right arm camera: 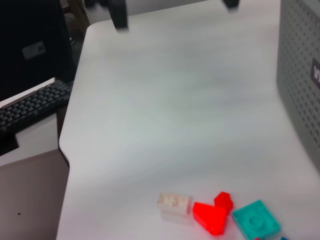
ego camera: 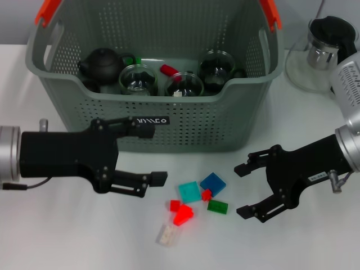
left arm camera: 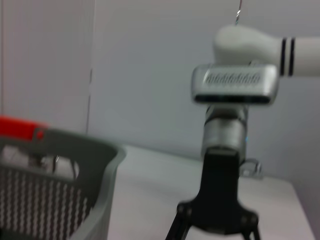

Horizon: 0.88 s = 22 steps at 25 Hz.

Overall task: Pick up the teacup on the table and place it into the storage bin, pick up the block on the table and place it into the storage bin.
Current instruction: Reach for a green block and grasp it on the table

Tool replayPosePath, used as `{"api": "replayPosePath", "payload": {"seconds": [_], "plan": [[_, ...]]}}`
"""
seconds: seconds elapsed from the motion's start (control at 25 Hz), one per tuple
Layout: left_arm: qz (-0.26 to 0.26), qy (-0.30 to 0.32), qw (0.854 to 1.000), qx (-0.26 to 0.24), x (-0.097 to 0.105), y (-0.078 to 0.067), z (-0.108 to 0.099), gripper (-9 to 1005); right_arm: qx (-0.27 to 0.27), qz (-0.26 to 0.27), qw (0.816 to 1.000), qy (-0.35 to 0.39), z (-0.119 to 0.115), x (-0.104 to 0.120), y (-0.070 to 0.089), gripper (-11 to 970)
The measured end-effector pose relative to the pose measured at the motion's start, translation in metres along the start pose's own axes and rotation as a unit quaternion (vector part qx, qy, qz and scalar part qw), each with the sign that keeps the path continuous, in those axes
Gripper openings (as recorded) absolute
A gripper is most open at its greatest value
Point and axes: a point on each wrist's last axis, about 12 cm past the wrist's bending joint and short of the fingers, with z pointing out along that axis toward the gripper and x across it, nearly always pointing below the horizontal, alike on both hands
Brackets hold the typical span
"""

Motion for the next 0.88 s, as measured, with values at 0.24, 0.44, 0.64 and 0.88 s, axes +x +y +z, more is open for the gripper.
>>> {"api": "replayPosePath", "payload": {"seconds": [0.24,0.44,0.64,0.88], "plan": [[0.01,0.009,1.0,-0.024,0.016,0.003,-0.006,950,-0.014,-0.004,1.0,-0.001,0.009,-0.007,0.002,941],[0.003,0.021,0.999,-0.04,0.022,0.004,-0.014,950,-0.02,0.002,1.0,0.006,0.014,-0.011,0.003,941],[0.0,0.029,0.999,-0.044,0.025,0.004,-0.015,950,-0.012,0.01,0.999,0.035,0.014,-0.014,-0.002,941],[-0.008,0.023,0.999,-0.041,0.025,0.005,-0.012,950,-0.009,0.009,0.997,0.073,0.022,-0.017,-0.007,942]]}}
